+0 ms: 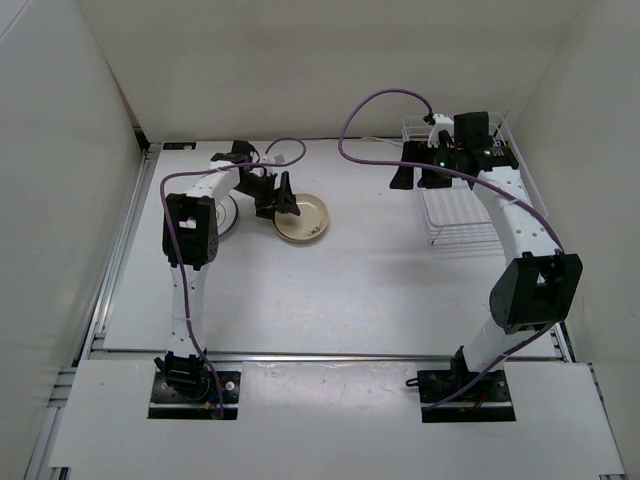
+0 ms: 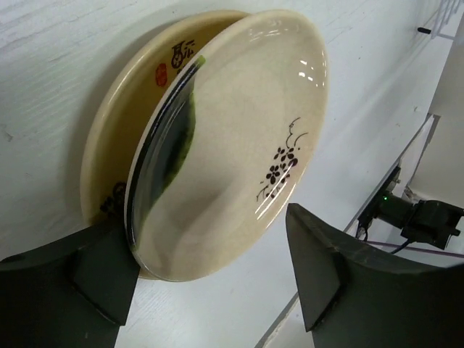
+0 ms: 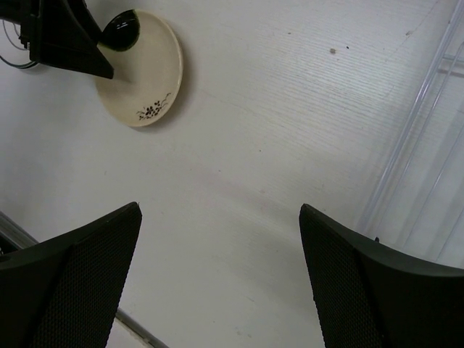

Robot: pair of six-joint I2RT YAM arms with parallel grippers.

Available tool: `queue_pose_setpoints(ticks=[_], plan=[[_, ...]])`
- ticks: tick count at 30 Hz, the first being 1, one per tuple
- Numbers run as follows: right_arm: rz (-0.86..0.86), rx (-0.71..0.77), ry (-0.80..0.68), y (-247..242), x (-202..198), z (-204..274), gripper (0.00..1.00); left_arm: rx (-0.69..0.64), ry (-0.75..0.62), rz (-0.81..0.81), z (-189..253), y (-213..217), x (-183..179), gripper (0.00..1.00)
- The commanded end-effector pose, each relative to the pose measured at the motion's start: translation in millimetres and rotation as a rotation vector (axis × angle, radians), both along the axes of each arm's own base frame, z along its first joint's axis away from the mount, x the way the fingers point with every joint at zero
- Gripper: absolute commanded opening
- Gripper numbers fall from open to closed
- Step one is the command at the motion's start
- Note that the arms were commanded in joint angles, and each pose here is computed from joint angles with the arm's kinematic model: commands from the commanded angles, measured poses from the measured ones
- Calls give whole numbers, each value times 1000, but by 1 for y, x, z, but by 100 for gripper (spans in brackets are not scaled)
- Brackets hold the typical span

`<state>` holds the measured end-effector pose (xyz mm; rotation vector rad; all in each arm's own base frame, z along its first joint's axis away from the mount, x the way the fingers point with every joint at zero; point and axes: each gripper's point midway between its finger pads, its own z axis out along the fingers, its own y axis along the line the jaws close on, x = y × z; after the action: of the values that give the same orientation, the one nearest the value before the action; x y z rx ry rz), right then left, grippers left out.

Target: Unload the plates from the dish rack

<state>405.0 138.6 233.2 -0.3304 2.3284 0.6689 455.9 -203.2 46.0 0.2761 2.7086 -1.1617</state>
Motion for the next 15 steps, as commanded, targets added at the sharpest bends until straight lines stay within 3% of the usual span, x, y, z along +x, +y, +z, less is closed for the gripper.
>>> queue_pose_setpoints(ticks=[1,7,15], plan=[[13,42,-40,4,-2,15,93,64,-55,5,9,9,4,87],[23,61,-23,7,-8,13,93,102,-109,3,25,6,5,90],[37,74,-9,8,-19,10,93,358,-241,65,33,26,23,94]])
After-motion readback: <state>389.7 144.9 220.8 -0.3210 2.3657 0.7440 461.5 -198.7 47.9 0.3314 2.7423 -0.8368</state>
